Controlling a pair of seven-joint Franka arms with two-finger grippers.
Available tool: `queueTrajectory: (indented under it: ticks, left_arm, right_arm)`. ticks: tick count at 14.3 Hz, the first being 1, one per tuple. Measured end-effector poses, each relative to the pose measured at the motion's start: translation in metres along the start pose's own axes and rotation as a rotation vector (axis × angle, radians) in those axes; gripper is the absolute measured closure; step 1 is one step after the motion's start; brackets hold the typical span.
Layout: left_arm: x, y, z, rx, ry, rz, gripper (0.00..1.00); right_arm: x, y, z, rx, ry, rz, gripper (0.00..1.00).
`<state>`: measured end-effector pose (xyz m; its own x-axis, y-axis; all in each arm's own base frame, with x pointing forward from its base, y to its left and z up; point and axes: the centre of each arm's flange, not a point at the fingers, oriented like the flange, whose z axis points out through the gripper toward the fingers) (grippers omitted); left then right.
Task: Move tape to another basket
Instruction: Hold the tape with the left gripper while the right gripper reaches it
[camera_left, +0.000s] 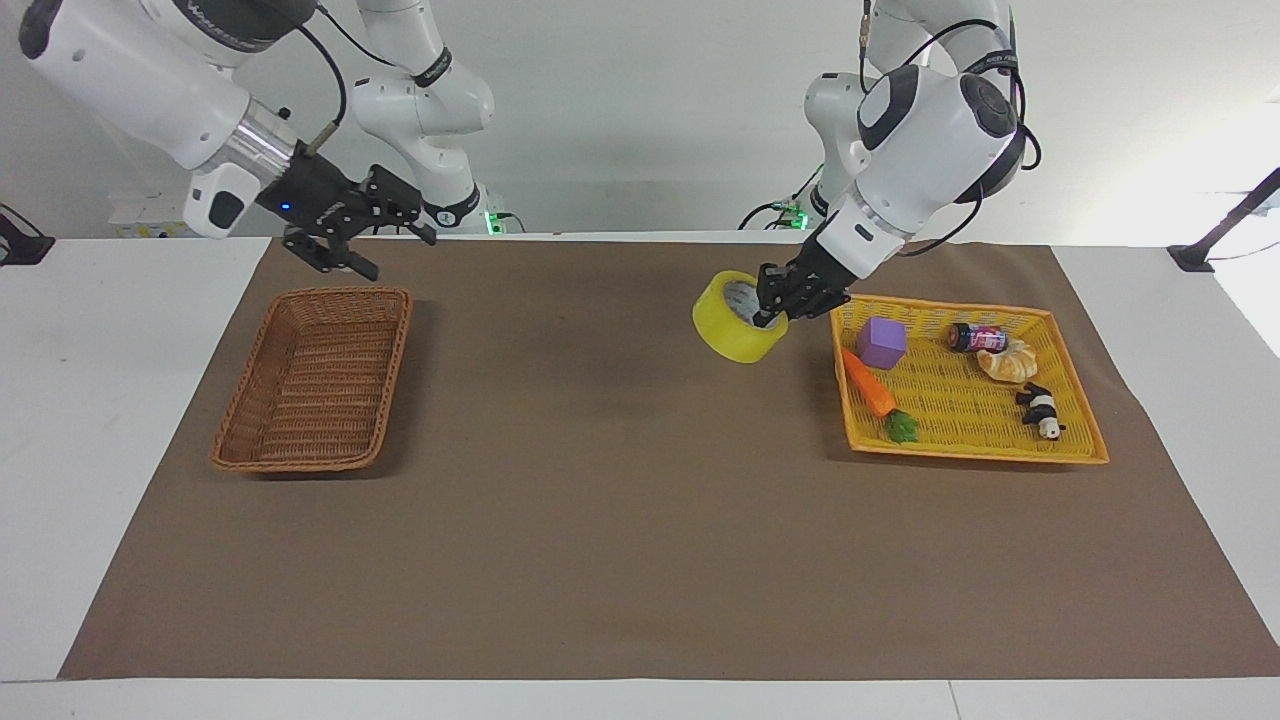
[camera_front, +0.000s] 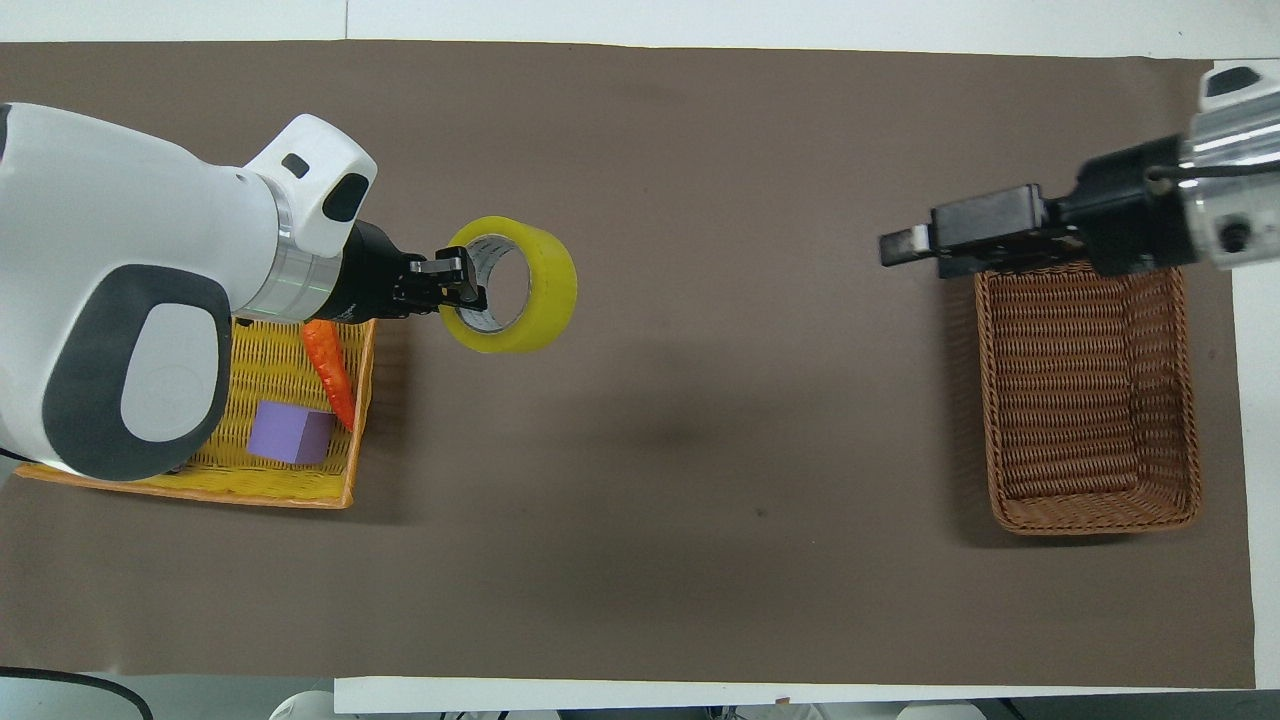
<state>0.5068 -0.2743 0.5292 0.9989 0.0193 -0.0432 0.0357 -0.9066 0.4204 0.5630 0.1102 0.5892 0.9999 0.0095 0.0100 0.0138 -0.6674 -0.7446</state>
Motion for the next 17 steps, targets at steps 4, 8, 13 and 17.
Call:
queueTrajectory:
  ticks: [4, 8, 13, 17]
  left_arm:
    - [0.000, 0.000, 0.000, 0.000, 0.000, 0.000, 0.78]
    - [0.000, 0.000, 0.000, 0.000, 0.000, 0.000, 0.78]
    - [0.000, 0.000, 0.000, 0.000, 0.000, 0.000, 0.78]
    - [0.000, 0.000, 0.000, 0.000, -0.001, -0.001, 0.78]
  right_arm:
    - [0.011, -0.042, 0.099, 0.131, 0.058, 0.071, 0.00]
    - [0.011, -0.050, 0.172, 0.148, 0.024, 0.103, 0.00]
    - [0.010, -0.057, 0.202, 0.202, 0.050, 0.151, 0.00]
    - [0.000, -0.074, 0.219, 0.196, 0.065, 0.127, 0.00]
